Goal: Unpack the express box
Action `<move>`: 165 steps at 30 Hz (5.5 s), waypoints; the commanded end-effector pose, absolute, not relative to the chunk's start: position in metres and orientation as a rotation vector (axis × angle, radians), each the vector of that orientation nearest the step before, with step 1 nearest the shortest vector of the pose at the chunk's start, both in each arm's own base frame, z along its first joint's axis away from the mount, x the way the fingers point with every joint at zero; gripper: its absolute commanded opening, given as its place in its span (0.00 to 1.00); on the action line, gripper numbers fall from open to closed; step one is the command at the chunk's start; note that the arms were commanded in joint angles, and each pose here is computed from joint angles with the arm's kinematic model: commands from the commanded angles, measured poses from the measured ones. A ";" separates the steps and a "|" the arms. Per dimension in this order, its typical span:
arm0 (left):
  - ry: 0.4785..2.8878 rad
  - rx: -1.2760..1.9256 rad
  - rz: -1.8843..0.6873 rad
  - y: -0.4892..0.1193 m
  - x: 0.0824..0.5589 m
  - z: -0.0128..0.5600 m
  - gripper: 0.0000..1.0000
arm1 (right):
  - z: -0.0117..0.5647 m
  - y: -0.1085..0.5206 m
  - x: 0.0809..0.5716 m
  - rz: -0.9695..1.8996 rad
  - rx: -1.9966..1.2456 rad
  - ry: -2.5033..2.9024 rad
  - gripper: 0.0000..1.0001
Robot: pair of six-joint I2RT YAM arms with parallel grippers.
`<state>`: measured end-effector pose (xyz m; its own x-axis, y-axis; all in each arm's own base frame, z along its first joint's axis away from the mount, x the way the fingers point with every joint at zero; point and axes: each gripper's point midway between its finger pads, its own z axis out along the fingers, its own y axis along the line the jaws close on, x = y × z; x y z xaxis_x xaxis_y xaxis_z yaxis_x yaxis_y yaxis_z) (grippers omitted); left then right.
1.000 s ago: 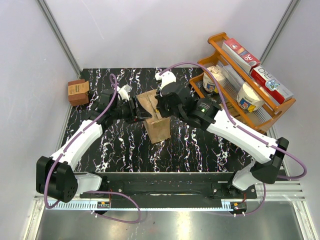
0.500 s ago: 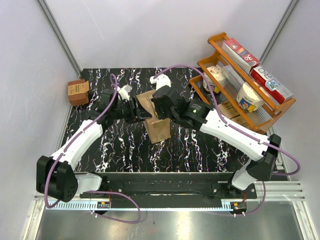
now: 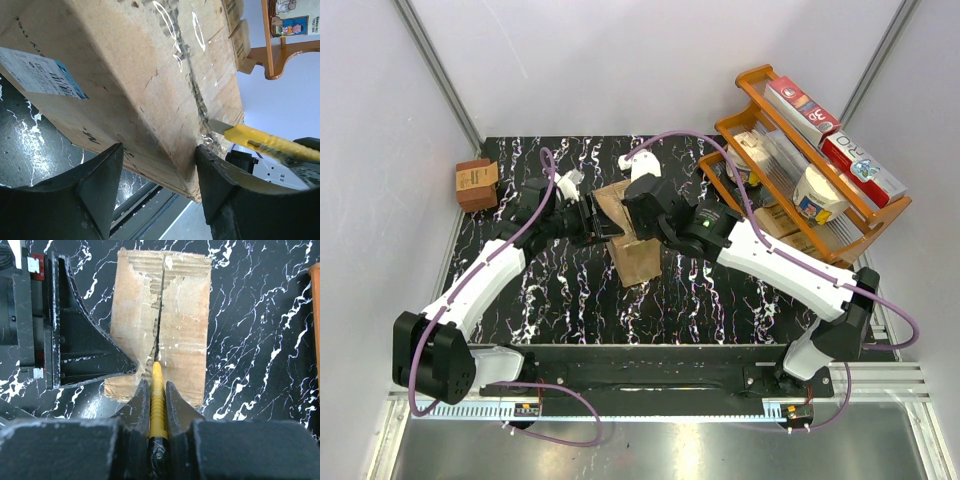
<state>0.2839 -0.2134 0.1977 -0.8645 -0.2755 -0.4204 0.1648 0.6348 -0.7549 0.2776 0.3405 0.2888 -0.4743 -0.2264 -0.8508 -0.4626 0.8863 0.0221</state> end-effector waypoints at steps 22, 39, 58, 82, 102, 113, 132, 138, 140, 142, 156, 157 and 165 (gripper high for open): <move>2.349 -0.314 -0.998 -0.205 0.293 0.179 0.60 | 0.290 0.336 0.227 0.440 -0.453 2.342 0.00; 2.250 -0.112 -1.078 -0.215 0.283 0.206 0.61 | 0.357 0.320 0.241 0.502 -0.460 2.024 0.00; 2.261 -0.030 -1.237 -0.225 0.250 0.205 0.66 | 0.284 0.249 0.272 0.175 -0.203 2.161 0.00; 2.234 0.006 -1.296 -0.236 0.235 0.208 0.94 | 0.323 0.319 0.352 0.406 -0.418 1.915 0.00; 2.222 -0.543 -1.322 -0.245 0.236 0.223 0.99 | 0.360 0.283 0.242 0.653 -0.649 1.884 0.00; 2.348 -0.649 -1.228 -0.262 0.236 0.208 0.86 | 0.332 0.295 0.217 0.651 -0.724 1.921 0.00; 2.380 -0.662 -1.191 -0.259 0.231 0.196 0.76 | 0.307 0.296 0.232 0.535 -0.639 1.950 0.00; 2.379 -0.649 -1.199 -0.261 0.229 0.196 0.76 | 0.310 0.300 0.242 0.514 -0.604 1.913 0.00; 2.382 -0.646 -1.200 -0.260 0.228 0.195 0.76 | 0.312 0.303 0.243 0.518 -0.607 1.907 0.00; 2.381 -0.642 -1.200 -0.261 0.228 0.195 0.75 | 0.316 0.305 0.242 0.535 -0.607 1.899 0.00; 2.367 -0.652 -1.201 -0.259 0.228 0.197 0.74 | 0.310 0.306 0.242 0.539 -0.604 1.914 0.00; 2.365 -0.652 -1.201 -0.259 0.228 0.197 0.74 | 0.308 0.306 0.243 0.528 -0.603 1.918 0.00; 2.366 -0.654 -1.201 -0.258 0.228 0.196 0.74 | 0.290 0.307 0.247 0.470 -0.627 1.953 0.00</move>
